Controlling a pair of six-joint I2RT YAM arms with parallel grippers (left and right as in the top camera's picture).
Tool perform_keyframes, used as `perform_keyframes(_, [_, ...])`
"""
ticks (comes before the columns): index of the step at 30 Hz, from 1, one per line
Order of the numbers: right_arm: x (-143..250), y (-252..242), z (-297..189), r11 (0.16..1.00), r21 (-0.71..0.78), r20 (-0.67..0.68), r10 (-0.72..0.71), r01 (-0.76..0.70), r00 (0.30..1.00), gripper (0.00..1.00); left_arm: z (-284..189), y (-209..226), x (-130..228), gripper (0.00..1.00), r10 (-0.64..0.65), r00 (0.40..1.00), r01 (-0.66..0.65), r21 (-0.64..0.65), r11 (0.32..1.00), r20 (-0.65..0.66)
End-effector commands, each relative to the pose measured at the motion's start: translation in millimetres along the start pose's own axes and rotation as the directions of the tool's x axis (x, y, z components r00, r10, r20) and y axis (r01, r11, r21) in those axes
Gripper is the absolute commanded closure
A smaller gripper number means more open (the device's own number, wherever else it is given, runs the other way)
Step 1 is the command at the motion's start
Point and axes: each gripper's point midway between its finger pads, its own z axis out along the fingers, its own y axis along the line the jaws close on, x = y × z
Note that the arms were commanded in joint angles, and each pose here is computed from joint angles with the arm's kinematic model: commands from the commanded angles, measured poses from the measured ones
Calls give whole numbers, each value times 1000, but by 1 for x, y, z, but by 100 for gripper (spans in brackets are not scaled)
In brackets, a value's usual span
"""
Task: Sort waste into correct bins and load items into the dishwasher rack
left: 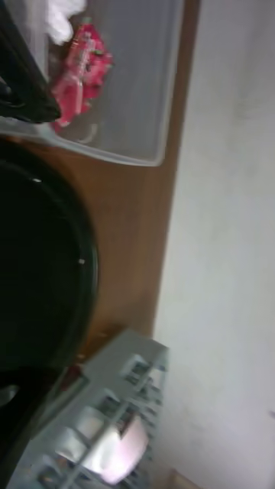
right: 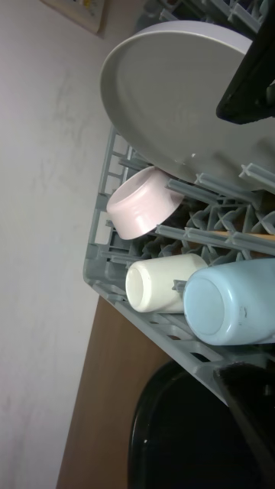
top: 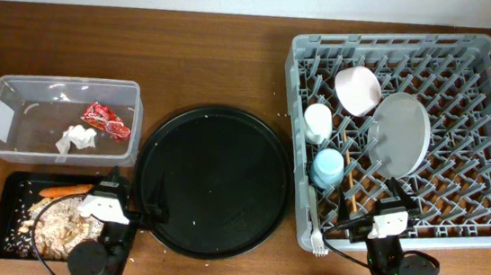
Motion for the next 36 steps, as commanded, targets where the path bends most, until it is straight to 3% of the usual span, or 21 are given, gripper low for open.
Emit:
perform_keyframes(1, [2, -2, 0, 1000, 11, -4, 5, -5, 1000, 1, 0, 9, 2, 1, 137, 991, -137, -36, 990, -2])
perform_keyframes(6, [2, -2, 0, 1000, 11, -4, 5, -5, 1000, 1, -1, 27, -1, 1, 341, 940, -341, -111, 933, -20])
perform_keyframes(36, [2, -2, 0, 1000, 11, -4, 5, -5, 1000, 1, -2, 30, -2, 1, 341, 940, -341, -131, 931, -26])
